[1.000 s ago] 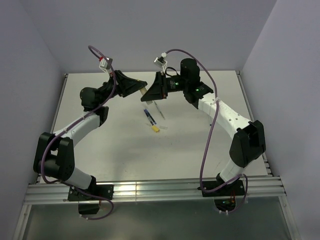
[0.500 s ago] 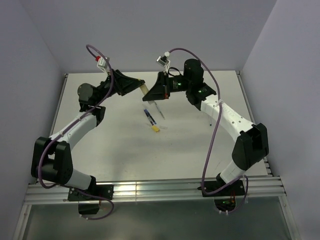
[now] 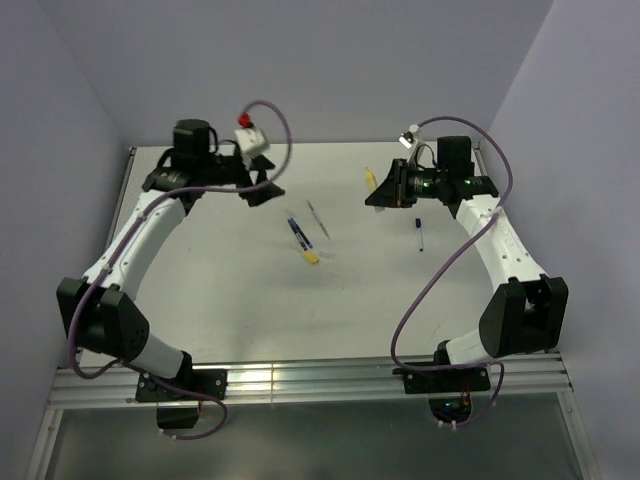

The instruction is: Insert the pens into the pen caps

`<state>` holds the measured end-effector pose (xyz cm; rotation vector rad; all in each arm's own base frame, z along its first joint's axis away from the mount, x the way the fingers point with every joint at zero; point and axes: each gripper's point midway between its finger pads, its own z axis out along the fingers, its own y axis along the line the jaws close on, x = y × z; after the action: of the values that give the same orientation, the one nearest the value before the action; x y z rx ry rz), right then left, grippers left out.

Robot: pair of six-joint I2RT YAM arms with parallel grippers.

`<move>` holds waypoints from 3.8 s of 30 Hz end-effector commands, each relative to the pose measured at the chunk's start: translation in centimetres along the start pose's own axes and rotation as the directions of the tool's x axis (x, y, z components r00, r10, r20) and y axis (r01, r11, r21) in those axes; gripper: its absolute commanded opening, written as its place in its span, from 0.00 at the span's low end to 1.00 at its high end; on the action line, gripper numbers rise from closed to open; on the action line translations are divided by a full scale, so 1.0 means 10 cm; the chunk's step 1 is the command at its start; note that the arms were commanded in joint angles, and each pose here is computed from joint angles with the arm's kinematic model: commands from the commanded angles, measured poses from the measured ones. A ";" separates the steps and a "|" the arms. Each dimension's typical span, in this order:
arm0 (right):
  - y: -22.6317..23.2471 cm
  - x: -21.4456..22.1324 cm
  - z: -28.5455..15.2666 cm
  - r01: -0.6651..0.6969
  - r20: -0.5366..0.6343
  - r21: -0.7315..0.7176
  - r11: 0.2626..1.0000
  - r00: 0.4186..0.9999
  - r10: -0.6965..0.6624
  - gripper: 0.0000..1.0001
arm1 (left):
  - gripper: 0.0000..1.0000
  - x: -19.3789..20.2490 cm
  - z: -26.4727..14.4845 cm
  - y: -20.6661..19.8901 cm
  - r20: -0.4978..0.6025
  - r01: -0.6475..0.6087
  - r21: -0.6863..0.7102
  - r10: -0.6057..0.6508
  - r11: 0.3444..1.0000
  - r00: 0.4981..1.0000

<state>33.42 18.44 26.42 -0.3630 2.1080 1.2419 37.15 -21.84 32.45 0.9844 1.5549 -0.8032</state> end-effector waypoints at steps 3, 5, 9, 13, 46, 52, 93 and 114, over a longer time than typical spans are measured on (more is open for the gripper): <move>-0.45 0.34 -0.35 0.101 -0.160 0.215 0.971 0.985 -0.067 0.00 | 0.73 1.45 0.25 -0.63 -0.322 -0.253 0.525 0.465 0.813 0.825; -0.55 0.44 -0.42 0.108 -0.188 0.256 0.961 0.980 -0.060 0.00 | 0.72 1.63 0.35 -0.75 -0.305 -0.266 0.613 0.534 0.744 0.788; -0.63 0.60 -0.50 0.095 -0.227 0.289 0.952 0.973 -0.028 0.00 | 0.72 2.02 0.58 -0.80 -0.282 -0.291 0.701 0.628 0.651 0.725; -0.68 0.71 -0.51 0.076 -0.250 0.298 0.952 0.968 0.001 0.00 | 0.71 2.29 0.73 -0.91 -0.251 -0.318 0.764 0.712 0.561 0.655; -0.71 0.78 -0.50 0.093 -0.269 0.275 0.957 0.963 -0.016 0.00 | 0.31 2.73 1.17 -0.81 -0.247 -0.296 0.796 0.731 0.527 0.636; -0.54 0.80 -0.49 0.113 -0.259 0.189 0.975 0.964 -0.061 0.00 | 0.13 2.42 1.04 -0.91 -0.240 -0.326 0.775 0.730 0.541 0.640; 1.45 1.00 0.02 -0.040 -0.374 -0.606 0.795 0.896 -0.241 0.00 | 0.00 -0.03 -0.44 -1.00 -0.080 -0.817 -0.552 0.966 0.163 0.247; 1.74 1.09 0.11 -0.107 -0.465 -0.600 0.793 0.853 -0.238 0.00 | 0.00 -0.29 -0.62 -1.39 -0.239 -0.665 -0.657 0.934 -0.356 -0.265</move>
<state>16.94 29.21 27.87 -1.1581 2.0870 1.9221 24.43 -22.98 34.21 1.0921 0.1944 0.6329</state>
